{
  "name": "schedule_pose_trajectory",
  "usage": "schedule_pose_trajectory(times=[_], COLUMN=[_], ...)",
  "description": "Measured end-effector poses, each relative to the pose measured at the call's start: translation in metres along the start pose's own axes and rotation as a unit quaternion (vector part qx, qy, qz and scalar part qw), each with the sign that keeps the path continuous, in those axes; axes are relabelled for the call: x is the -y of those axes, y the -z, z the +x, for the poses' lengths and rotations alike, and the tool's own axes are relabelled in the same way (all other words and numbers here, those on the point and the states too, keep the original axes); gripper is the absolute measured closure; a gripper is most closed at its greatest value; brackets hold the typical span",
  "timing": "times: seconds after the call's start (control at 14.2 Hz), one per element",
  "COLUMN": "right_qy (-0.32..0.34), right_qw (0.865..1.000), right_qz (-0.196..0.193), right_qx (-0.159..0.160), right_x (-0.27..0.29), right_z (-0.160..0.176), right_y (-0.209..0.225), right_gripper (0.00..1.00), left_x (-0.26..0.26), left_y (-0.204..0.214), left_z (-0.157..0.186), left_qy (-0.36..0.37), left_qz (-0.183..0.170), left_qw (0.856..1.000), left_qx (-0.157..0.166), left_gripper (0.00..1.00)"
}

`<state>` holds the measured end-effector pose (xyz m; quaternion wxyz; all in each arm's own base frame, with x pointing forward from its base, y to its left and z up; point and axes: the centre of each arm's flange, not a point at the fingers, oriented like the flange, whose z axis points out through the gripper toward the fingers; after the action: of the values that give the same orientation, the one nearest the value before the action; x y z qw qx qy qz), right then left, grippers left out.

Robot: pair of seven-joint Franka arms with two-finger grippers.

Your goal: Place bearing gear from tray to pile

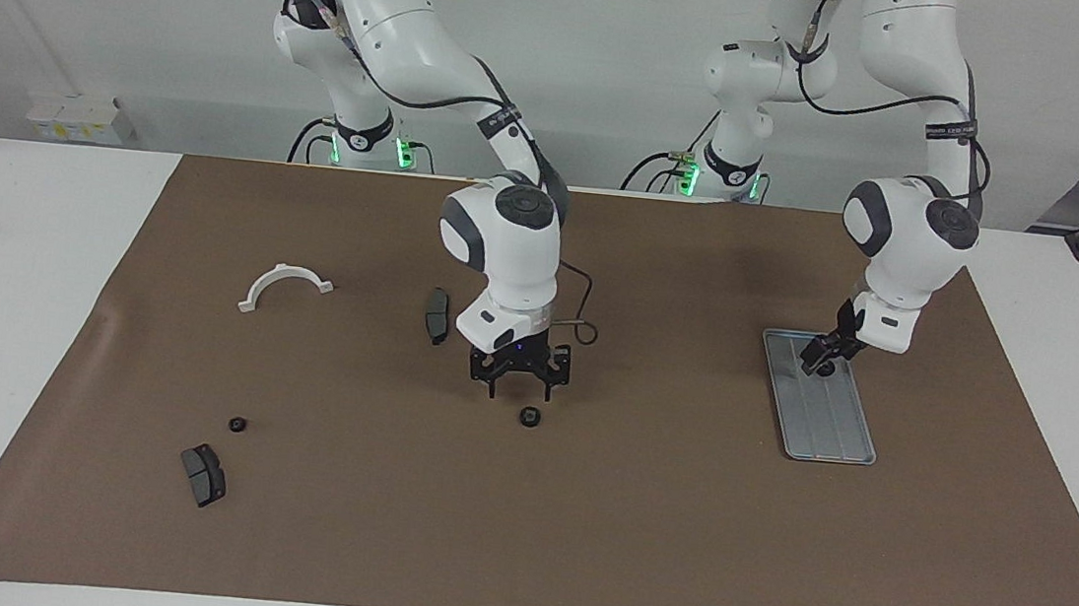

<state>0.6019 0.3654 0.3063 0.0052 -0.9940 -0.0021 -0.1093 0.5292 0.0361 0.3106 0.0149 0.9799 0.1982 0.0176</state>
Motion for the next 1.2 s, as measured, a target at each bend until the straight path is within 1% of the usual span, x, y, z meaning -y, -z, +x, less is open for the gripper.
schedule_pose_trajectory(times=[0.07, 0.14, 0.21, 0.28, 0.49, 0.78, 0.92, 1.06, 1.13, 1.2], right_qy=[0.006, 0.012, 0.018, 0.02, 0.036, 0.05, 0.053, 0.054, 0.055, 0.056], right_qw=[1.0, 1.0, 1.0, 1.0, 0.999, 0.998, 0.997, 0.997, 0.997, 0.997], right_qz=[-0.004, -0.007, -0.009, -0.007, -0.011, -0.007, -0.005, 0.0, 0.004, 0.007], right_qx=[0.004, 0.005, 0.003, -0.001, -0.017, -0.042, -0.048, -0.053, -0.056, -0.059], right_x=[0.002, 0.004, 0.005, 0.006, 0.005, 0.004, 0.005, 0.007, 0.008, 0.01], right_z=[-0.006, -0.01, -0.012, -0.012, -0.011, -0.006, -0.006, -0.005, -0.006, -0.006], right_y=[-0.005, -0.009, -0.011, -0.013, -0.017, -0.019, -0.019, -0.018, -0.018, -0.017], right_gripper=[0.15, 0.16, 0.2, 0.21, 0.23, 0.23, 0.26, 0.27, 0.27, 0.28], left_x=[0.0, 0.0, 0.0, 0.0, 0.0, 0.001, 0.001, 0.001, 0.001, 0.001], left_y=[-0.001, -0.002, -0.002, -0.003, -0.002, -0.007, -0.009, -0.01, -0.012, -0.013], left_z=[-0.001, -0.001, -0.001, -0.001, 0.0, -0.002, -0.002, -0.001, -0.001, -0.001], left_qy=[0.001, 0.001, 0.001, 0.001, -0.006, -0.009, -0.01, -0.011, -0.011, -0.012], left_qz=[0.0, 0.0, -0.001, -0.002, -0.005, -0.006, -0.005, -0.006, -0.006, -0.006], left_qw=[1.0, 1.0, 1.0, 1.0, 1.0, 1.0, 1.0, 1.0, 1.0, 1.0], left_qx=[0.001, 0.0, -0.003, -0.007, -0.018, -0.021, -0.021, -0.024, -0.024, -0.025], left_gripper=[0.27, 0.33, 0.33, 0.33, 0.33, 0.33, 0.33, 0.36, 0.36, 0.46])
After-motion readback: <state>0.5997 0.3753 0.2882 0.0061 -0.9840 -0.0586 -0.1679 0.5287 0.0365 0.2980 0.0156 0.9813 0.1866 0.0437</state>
